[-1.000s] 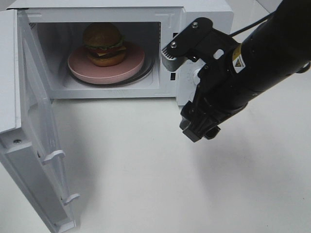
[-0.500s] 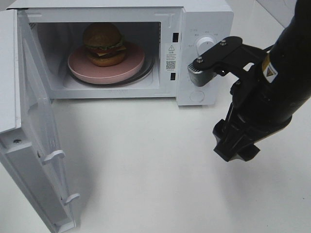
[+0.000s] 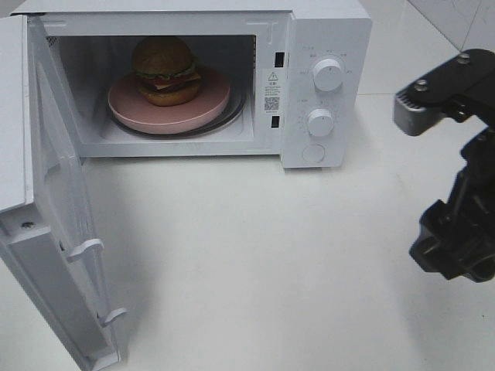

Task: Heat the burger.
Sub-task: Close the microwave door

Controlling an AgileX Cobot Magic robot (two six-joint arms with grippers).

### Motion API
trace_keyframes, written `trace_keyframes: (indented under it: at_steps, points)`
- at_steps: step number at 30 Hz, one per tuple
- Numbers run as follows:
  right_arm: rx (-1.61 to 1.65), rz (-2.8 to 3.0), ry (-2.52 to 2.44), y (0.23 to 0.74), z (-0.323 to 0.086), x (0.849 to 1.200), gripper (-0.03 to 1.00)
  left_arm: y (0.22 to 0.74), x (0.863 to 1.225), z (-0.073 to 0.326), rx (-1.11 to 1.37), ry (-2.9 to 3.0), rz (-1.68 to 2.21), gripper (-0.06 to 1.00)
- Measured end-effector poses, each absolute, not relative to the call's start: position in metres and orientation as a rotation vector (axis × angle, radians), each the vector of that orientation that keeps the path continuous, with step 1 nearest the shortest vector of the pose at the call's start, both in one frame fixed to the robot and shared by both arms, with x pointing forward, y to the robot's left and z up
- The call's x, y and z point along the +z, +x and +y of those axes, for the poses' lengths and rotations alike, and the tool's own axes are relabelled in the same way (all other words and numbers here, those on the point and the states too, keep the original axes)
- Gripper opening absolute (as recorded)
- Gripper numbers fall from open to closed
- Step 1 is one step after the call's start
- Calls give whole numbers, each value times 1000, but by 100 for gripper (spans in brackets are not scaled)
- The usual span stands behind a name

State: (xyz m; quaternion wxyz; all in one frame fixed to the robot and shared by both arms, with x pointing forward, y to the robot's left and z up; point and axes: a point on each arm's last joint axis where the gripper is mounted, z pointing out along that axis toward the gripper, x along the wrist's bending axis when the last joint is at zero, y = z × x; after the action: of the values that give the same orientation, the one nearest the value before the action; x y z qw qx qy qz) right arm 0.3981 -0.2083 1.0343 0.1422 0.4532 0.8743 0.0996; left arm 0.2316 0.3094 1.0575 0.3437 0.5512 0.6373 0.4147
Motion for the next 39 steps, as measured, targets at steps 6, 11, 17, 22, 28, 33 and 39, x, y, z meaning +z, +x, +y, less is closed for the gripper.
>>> trace_keyframes:
  at_steps: [6,11,17,22,28,33,39]
  points:
    - [358,2404,1499,392,-234,1039,74,232,1057,309,1077,1432,1656,99]
    - [485,2146,1725,370,-271,1049,74,232,1057,309,1077,1432,1656,99]
    - [602,1953,1781,338,-288,1052,74,232,1057,309,1077,1432,1656,99]
    - [647,1885,1812,316,-292,1050,74,232,1057,309,1077,1432,1656,99]
    - [804,1750,1766,285,-298,1059,74,232,1057,309,1077,1432,1656,99]
    - [858,1703,1729,265,-302,1054,74,232,1057,309,1077,1432,1656,99]
    - [935,1641,1676,247,-305,1052,74,232,1057,309,1077,1432,1656,99]
